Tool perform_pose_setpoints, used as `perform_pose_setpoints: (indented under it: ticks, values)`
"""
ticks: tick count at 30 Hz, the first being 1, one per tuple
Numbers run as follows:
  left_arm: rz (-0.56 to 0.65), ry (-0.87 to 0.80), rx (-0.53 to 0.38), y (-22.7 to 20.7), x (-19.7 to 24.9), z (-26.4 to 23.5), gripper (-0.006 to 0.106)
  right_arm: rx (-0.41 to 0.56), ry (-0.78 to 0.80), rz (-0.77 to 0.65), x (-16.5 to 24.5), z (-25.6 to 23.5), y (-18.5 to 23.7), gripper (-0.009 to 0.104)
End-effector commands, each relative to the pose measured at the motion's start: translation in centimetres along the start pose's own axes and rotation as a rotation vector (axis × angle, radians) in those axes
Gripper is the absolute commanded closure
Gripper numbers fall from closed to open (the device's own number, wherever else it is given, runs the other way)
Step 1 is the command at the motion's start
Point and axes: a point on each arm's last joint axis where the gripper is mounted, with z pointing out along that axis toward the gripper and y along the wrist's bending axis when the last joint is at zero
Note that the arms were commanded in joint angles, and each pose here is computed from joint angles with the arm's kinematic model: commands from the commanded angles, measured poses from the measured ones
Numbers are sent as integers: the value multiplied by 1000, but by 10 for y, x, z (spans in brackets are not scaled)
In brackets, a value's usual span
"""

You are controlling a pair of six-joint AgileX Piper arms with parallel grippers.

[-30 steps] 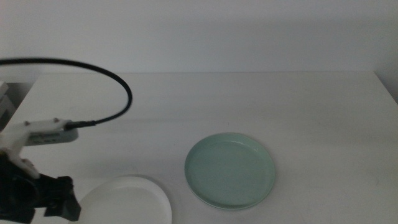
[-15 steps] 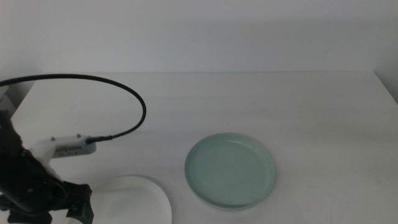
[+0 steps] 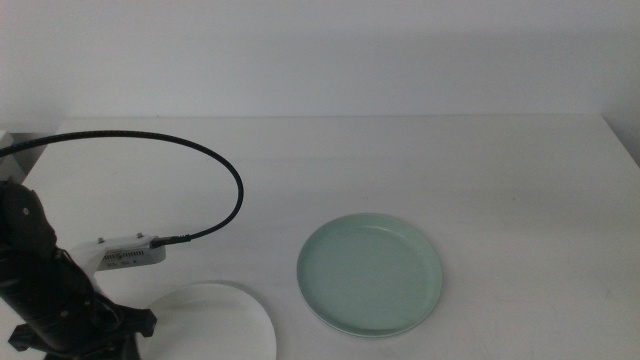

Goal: Stack the three bowls on top of each other.

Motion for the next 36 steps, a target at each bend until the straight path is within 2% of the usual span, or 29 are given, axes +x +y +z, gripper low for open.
perform_pose_setpoints:
  ticks: [1,3,4,9,15,21,27,36]
  values:
    - [-3,-34,17,-5,-2,-9,79,14,-89,-5,-13,-3,-1,30]
    - [-15,-21,22,-5,-1,-10,102,14,-89,-5,-13,-3,-1,30]
    - [-15,-11,23,-6,0,-13,106,14,-89,-5,-13,-3,-1,30]
    - [15,-18,16,-12,3,-42,106,14,-89,-5,-13,-3,-1,30]
    - [18,-169,36,-29,13,-110,106,14,-89,-5,-13,-3,-1,30]
    - [64,-239,100,-51,7,-152,106,14,-89,-5,-13,-3,-1,30]
    - [163,-259,96,-96,-28,-150,106,14,-89,-5,-13,-3,-1,30]
    - [286,-199,112,-164,-85,-111,106,14,-89,-5,-13,-3,-1,30]
